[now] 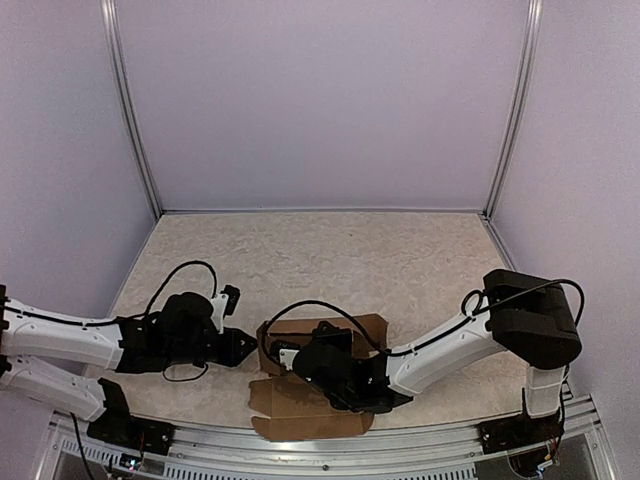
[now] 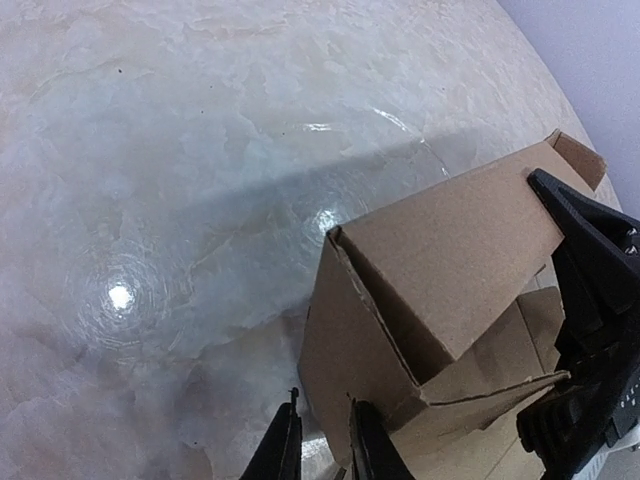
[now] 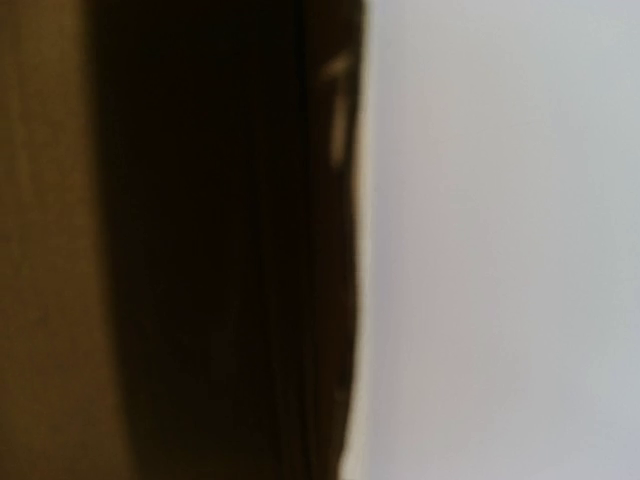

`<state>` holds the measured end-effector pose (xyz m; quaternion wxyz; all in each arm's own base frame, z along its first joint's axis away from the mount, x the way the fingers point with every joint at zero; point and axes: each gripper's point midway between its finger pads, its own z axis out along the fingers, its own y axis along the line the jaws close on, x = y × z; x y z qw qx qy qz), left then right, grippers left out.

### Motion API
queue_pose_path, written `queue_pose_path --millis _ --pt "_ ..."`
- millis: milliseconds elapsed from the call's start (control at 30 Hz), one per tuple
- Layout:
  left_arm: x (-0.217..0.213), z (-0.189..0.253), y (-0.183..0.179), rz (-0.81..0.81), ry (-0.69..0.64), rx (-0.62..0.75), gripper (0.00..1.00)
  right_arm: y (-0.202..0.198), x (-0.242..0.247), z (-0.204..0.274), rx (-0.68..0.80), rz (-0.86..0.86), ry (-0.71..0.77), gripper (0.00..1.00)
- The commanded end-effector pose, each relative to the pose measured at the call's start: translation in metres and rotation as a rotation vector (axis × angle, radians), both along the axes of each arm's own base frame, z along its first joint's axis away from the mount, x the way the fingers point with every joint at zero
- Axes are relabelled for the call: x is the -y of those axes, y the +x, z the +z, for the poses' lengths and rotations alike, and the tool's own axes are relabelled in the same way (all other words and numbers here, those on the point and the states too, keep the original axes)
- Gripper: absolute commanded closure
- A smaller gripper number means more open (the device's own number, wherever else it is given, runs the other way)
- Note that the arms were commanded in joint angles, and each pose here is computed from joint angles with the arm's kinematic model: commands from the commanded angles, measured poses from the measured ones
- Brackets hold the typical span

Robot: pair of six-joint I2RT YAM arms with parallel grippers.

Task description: Fold the paper box

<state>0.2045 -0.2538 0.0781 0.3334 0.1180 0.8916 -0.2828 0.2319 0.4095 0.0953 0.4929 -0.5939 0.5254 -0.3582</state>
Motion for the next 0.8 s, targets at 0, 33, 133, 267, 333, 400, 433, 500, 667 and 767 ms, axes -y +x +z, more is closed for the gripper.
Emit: queue_pose_path --millis 0,33,133,267,333,400,433,500,667,767 --pt "0.013 0.009 -0.004 -0.031 -0.066 0.03 0.81 -0.008 -0.002 -0.005 -0.059 0.023 0.002 1.0" --pt "0.014 0.009 -0.004 -0.03 -0.064 0.034 0.8 -0.008 -0.003 -0.006 -0.067 0.024 0.0 1.0" --pt "0.014 0.007 -0.003 -0.028 -0.056 0.039 0.78 -0.008 -0.002 -0.006 -0.079 0.023 -0.004 1.0" --pt "0.013 0.006 -0.004 -0.028 -0.061 0.047 0.73 -0.009 -0.002 -0.009 -0.102 0.027 -0.016 1.0" --pt "0.013 0.005 -0.004 -0.028 -0.061 0.048 0.71 -0.01 -0.003 -0.009 -0.121 0.03 -0.007 1.0" --pt "0.012 0.005 -0.004 -0.027 -0.06 0.05 0.68 -0.01 -0.003 -0.01 -0.14 0.03 -0.002 1.0" --pt "0.012 0.005 -0.004 -0.028 -0.061 0.052 0.66 -0.01 -0.002 -0.01 -0.147 0.027 -0.002 1.0" --pt "0.012 0.005 -0.005 -0.029 -0.064 0.055 0.62 -0.01 -0.003 -0.009 -0.158 0.026 0.004 1.0" --pt "0.008 0.009 -0.007 -0.029 -0.077 0.071 0.54 -0.01 -0.004 -0.006 -0.185 0.03 0.015 1.0" --pt "0.004 0.013 -0.01 -0.029 -0.083 0.083 0.5 -0.011 -0.004 -0.003 -0.187 0.031 0.011 1.0"
